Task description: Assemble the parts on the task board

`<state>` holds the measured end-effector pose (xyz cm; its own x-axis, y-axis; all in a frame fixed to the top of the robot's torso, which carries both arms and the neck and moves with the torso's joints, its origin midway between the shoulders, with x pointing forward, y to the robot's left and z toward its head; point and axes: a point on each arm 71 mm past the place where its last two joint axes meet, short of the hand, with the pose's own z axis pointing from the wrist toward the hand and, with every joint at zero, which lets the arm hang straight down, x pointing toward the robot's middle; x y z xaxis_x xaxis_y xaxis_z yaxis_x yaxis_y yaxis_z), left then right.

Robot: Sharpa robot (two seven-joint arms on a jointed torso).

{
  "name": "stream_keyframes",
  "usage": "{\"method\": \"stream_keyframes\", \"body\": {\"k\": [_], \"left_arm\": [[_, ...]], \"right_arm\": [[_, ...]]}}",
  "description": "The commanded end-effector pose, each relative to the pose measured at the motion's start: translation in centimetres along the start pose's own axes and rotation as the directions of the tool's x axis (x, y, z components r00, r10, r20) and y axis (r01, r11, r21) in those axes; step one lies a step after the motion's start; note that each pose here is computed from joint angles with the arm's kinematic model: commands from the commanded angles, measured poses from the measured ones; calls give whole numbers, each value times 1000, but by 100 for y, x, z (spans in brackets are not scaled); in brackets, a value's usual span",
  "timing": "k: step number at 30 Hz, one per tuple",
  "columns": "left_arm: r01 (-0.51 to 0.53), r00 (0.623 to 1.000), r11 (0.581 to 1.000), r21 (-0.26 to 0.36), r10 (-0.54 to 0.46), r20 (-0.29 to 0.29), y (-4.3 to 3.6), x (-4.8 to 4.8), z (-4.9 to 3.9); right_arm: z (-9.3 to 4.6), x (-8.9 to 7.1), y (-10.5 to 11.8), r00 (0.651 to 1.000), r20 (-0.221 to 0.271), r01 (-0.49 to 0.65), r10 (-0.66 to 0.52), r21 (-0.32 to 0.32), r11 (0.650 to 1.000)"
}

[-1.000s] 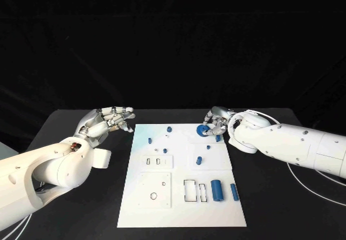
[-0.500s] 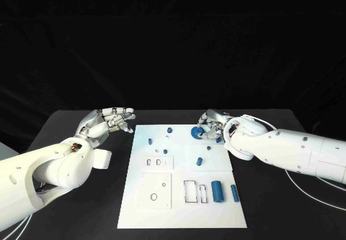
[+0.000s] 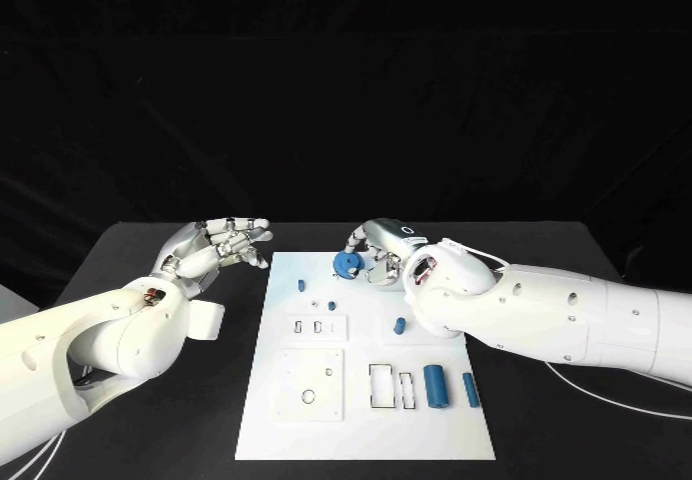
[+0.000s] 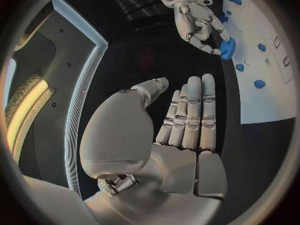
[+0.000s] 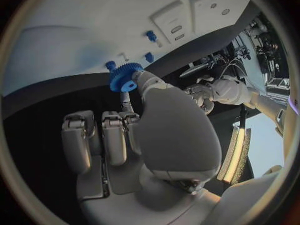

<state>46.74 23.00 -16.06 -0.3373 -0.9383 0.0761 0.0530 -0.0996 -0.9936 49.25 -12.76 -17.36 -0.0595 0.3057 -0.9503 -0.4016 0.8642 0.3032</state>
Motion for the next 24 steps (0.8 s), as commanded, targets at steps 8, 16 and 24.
{"method": "stream_keyframes", "body": {"k": [8, 16, 24], "left_arm": [[6, 1000, 1000, 8, -6, -24, -8, 37, 15], [7, 1000, 1000, 8, -7, -28, -3, 52, 28], [7, 1000, 1000, 8, -7, -28, -2, 52, 28]], "right_arm": [[108, 200, 86, 998, 21, 61, -61, -2, 998], [170, 349, 99, 997, -11, 76, -76, 9, 997], [203, 416, 80, 996, -26, 85, -84, 24, 996]]}}
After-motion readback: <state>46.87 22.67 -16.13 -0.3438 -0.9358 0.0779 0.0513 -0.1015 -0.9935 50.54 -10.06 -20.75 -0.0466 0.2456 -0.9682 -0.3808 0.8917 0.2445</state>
